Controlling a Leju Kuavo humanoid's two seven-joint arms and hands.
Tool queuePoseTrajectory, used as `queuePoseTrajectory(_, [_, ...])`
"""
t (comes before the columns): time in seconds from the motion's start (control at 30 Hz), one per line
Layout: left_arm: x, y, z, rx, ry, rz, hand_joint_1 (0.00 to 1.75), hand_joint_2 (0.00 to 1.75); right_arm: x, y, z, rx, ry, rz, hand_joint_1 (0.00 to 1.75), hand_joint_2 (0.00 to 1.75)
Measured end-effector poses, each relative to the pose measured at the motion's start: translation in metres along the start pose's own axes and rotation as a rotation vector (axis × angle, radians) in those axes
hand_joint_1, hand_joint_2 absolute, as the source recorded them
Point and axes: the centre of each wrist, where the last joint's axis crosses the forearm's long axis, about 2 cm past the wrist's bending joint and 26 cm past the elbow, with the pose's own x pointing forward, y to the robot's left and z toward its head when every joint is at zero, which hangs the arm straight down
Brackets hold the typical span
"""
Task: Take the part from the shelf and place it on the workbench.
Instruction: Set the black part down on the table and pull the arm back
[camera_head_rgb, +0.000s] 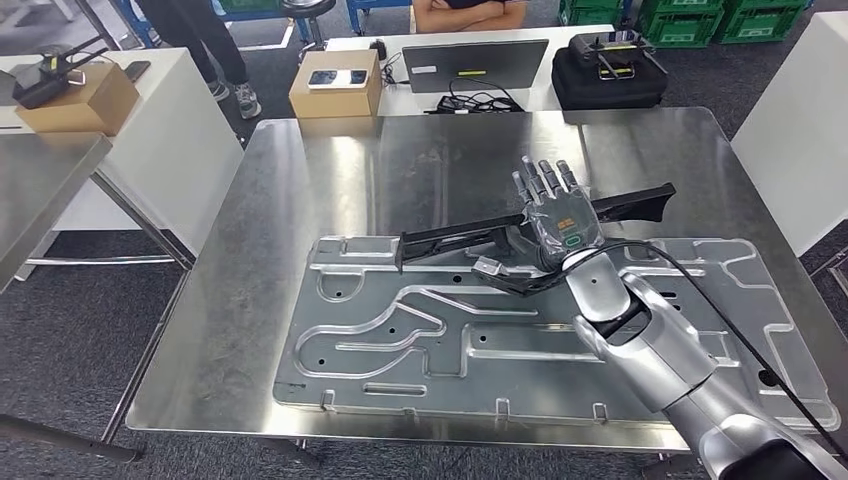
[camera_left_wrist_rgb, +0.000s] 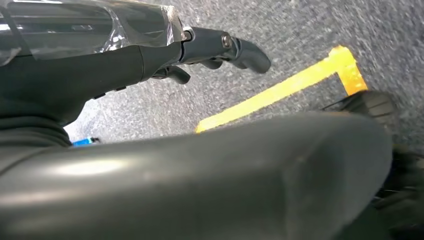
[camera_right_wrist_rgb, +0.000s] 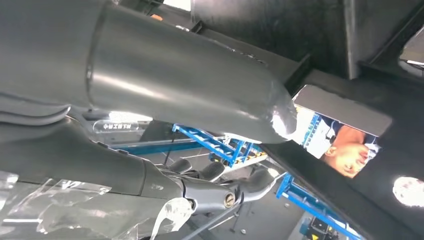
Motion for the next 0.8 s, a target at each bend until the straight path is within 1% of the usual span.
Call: queuePoseTrajectory(0.8, [-0.0013,0.0001,0.0000,-0.010,0.012,0.016,0.00,0.00,0.0048,0.0001,-0.0025,0.009,-0.016,-0.041,0.00,0.00])
